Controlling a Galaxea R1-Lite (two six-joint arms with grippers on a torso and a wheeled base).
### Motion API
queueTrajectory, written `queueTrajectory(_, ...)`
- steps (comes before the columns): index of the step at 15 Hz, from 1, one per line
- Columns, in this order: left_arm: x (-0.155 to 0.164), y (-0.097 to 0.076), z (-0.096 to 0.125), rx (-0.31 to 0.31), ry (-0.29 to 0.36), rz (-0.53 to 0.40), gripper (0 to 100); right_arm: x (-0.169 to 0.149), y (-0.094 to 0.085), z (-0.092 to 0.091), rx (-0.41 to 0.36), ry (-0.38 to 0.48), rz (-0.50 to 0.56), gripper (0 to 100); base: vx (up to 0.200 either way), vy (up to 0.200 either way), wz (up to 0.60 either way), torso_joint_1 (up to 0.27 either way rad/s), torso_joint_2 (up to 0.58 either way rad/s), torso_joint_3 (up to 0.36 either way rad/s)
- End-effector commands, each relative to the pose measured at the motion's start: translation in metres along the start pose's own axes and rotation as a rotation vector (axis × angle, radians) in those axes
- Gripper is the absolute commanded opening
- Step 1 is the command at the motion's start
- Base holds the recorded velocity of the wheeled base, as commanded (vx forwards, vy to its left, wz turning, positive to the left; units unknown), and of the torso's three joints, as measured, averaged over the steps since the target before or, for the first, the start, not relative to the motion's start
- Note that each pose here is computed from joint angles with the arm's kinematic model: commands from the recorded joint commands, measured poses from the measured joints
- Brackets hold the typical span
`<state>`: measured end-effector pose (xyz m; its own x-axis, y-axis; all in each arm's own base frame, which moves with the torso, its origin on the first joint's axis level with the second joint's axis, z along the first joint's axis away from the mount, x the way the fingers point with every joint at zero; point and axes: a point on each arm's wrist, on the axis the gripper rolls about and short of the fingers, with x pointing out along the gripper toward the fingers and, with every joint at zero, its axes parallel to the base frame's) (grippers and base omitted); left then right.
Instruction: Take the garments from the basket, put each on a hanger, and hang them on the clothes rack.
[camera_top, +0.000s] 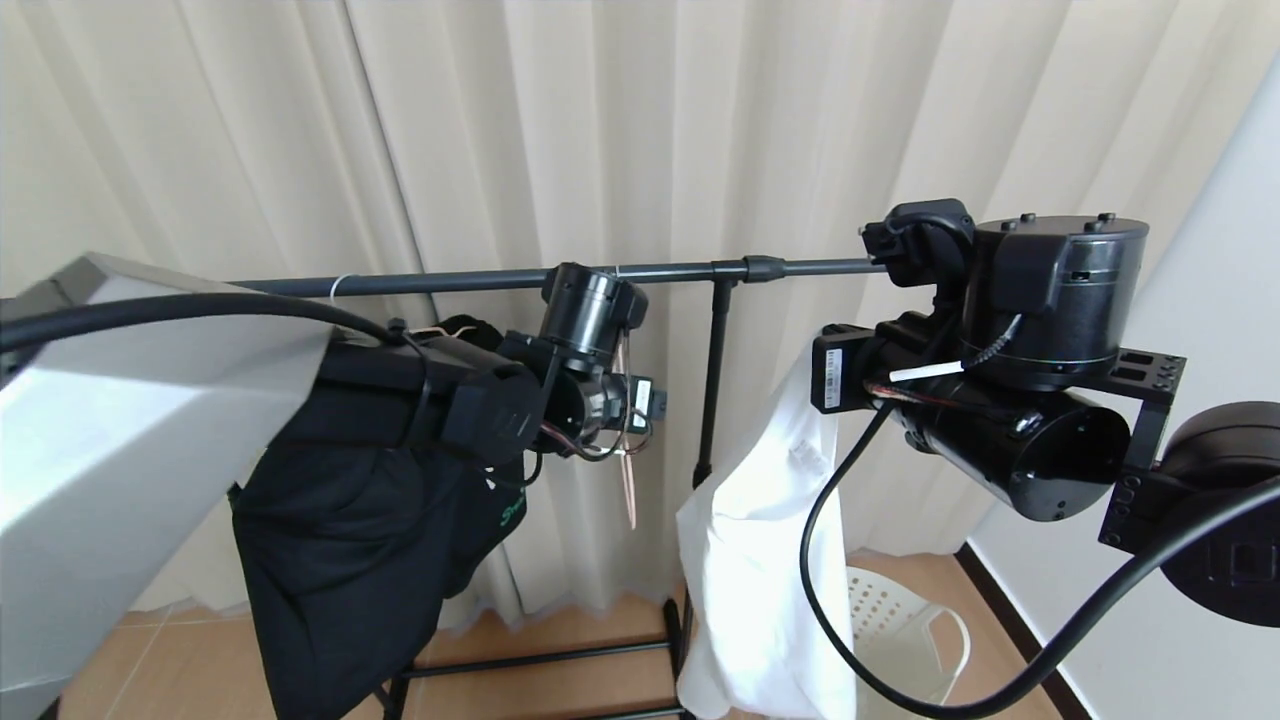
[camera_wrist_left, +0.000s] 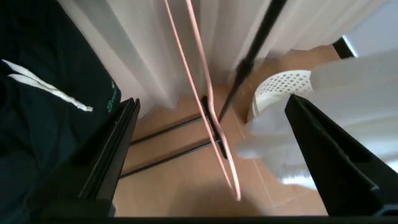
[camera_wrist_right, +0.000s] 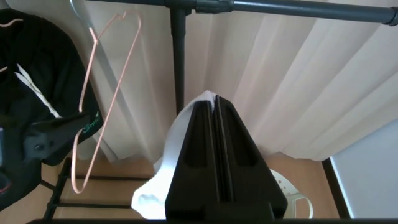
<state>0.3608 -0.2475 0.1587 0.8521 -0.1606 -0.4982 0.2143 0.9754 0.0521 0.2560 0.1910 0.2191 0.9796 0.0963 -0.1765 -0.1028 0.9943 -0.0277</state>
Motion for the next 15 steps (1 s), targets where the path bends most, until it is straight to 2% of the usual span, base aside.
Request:
queueTrajectory(1,0.039,-0.006,-0.016,0.004,0.032,0.06,100,0.001,0.0,-0.001,-0.001,0.002,0.0,0,0.0,0.0,0.0,0.0,0.0,0.0)
queueTrajectory(4,0.057,-0.004,-0.022,0.001,0.037,0.112,100,0.0,0.0,-0.001,-0.001,0.002,0.0,0,0.0,0.0,0.0,0.0,0.0,0.0)
queueTrajectory(9,0.059,0.002,-0.022,-0.004,0.039,0.125,100,0.001,0.001,-0.002,-0.003,0.004,-0.001,0,0.0,0.0,0.0,0.0,0.0,0.0)
queueTrajectory(15,0.07,0.0,-0.027,0.0,0.046,0.128,100,0.001,0.001,-0.002,-0.003,0.007,-0.002,0,0.0,0.0,0.0,0.0,0.0,0.0)
